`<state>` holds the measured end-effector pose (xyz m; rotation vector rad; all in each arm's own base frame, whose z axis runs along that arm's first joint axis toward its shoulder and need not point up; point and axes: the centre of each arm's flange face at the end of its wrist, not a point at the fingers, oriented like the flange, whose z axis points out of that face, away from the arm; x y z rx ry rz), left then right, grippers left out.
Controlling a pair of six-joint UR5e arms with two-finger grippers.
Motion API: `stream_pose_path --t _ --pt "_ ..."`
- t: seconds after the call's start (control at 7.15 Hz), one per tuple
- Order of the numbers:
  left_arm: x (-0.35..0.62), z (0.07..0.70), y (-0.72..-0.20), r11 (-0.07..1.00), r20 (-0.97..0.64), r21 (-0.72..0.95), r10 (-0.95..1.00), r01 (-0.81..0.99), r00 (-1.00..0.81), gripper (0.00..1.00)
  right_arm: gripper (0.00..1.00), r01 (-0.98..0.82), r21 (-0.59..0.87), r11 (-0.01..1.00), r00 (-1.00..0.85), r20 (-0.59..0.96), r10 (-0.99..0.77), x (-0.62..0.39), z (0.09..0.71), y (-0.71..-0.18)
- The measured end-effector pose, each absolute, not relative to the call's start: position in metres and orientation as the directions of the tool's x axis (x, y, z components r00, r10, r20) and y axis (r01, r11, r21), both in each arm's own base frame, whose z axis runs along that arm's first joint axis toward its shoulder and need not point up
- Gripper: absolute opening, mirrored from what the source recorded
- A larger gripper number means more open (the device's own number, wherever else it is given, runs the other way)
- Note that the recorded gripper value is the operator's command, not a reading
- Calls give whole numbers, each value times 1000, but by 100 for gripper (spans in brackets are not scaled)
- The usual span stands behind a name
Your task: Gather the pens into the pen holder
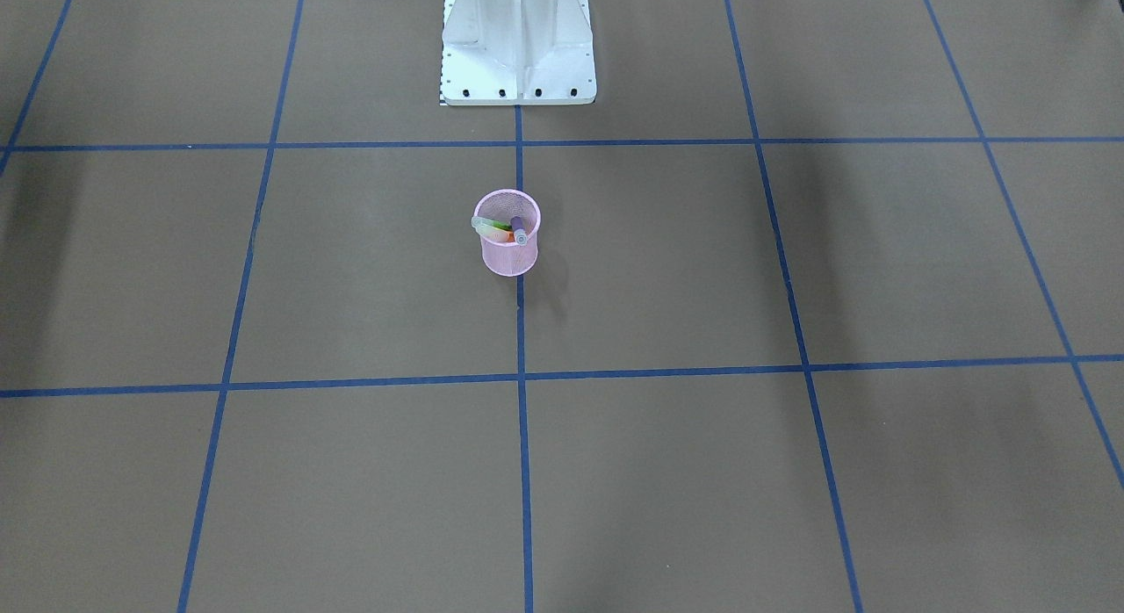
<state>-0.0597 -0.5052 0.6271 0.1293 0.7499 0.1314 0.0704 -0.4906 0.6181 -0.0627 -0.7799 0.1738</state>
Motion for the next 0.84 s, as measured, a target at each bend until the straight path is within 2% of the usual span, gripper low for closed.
stream_pose_path --t 0.84 --pt "-60 629 -506 985 -670 159 161 -71 725 100 99 -130 -120 984 698 694 177 70 619 -491"
